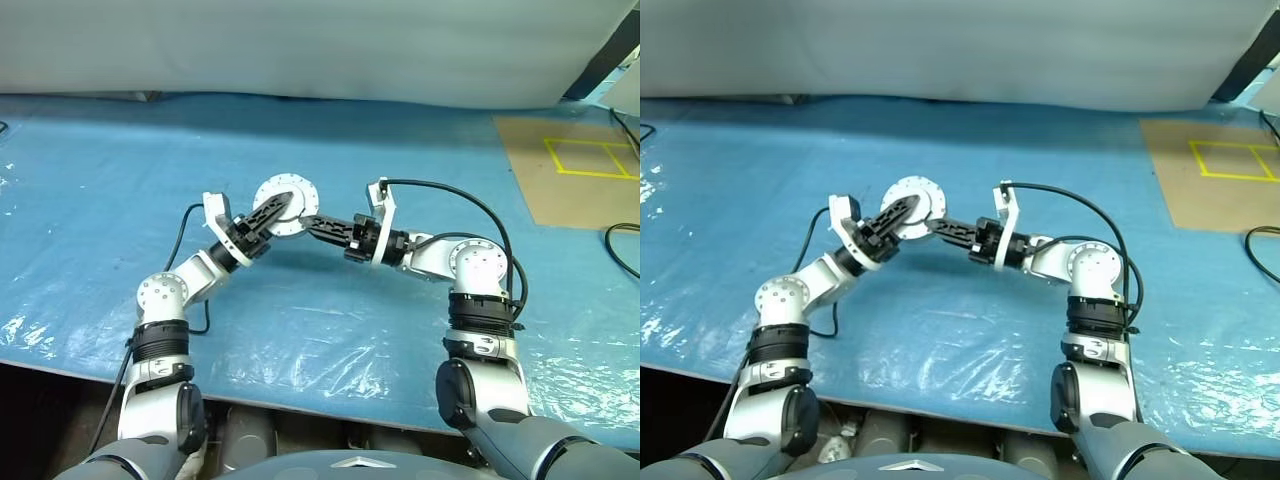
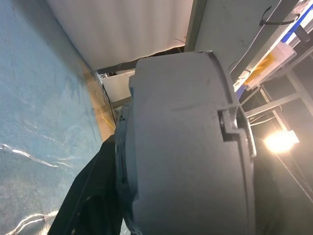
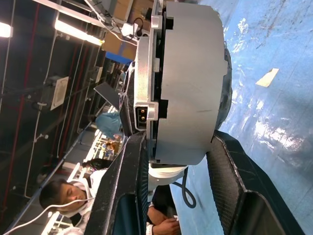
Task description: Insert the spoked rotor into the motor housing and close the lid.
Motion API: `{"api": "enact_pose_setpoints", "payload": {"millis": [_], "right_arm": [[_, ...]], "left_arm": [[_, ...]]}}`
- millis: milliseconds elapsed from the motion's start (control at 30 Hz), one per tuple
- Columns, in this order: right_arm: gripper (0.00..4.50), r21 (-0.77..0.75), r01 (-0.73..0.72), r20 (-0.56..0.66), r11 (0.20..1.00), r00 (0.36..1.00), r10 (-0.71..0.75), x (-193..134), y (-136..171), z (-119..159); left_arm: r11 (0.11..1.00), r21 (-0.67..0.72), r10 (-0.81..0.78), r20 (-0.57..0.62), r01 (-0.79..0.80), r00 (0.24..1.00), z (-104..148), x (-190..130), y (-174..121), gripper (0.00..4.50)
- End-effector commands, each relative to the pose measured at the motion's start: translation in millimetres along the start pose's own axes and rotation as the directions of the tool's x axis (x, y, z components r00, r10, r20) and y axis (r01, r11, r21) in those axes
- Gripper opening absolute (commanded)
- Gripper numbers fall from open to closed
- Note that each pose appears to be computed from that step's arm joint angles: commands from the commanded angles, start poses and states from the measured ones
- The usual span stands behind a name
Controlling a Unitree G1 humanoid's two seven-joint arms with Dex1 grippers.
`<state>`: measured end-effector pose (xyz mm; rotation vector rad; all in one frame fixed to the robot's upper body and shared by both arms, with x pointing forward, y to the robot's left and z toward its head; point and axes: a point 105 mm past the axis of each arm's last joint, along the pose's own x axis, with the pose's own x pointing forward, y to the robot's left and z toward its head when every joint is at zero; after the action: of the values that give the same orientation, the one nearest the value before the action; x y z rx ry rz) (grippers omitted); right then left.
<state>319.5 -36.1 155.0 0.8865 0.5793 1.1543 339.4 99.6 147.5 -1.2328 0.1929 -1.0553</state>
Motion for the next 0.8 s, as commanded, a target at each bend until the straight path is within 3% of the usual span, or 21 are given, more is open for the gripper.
{"api": "enact_pose_setpoints", "payload": {"millis": [33,267,467,633,800], "right_arm": [[1.38,-0.051,-0.084,0.009,0.995,0.996,0.085,5.2,21.1,5.8],[1.38,-0.117,0.001,0.056,0.993,0.998,0.006,3.9,14.2,10.2],[3.25,-0.071,-0.038,0.035,0.997,0.999,0.041,3.5,15.7,7.3],[3.25,-0.082,-0.031,0.048,0.996,0.998,0.035,0.7,14.9,10.7],[3.25,-0.093,-0.025,0.058,0.995,0.998,0.031,-1.0,14.4,11.1]], "left_arm": [[0.994,0.055,-0.096,-0.037,0.098,0.995,-2.0,12.4,-26.0,2.62],[0.995,0.057,-0.076,-0.025,0.077,0.997,-5.2,7.7,-24.5,2.62],[0.994,0.084,-0.079,0.058,0.074,0.995,14.1,11.8,-26.8,2.62],[0.988,0.155,-0.03,0.256,-0.01,0.966,61.8,1.2,-23.7,2.62],[0.97,0.216,0.016,0.385,-0.107,0.923,91.4,-16.0,-27.6,2.62]]}}
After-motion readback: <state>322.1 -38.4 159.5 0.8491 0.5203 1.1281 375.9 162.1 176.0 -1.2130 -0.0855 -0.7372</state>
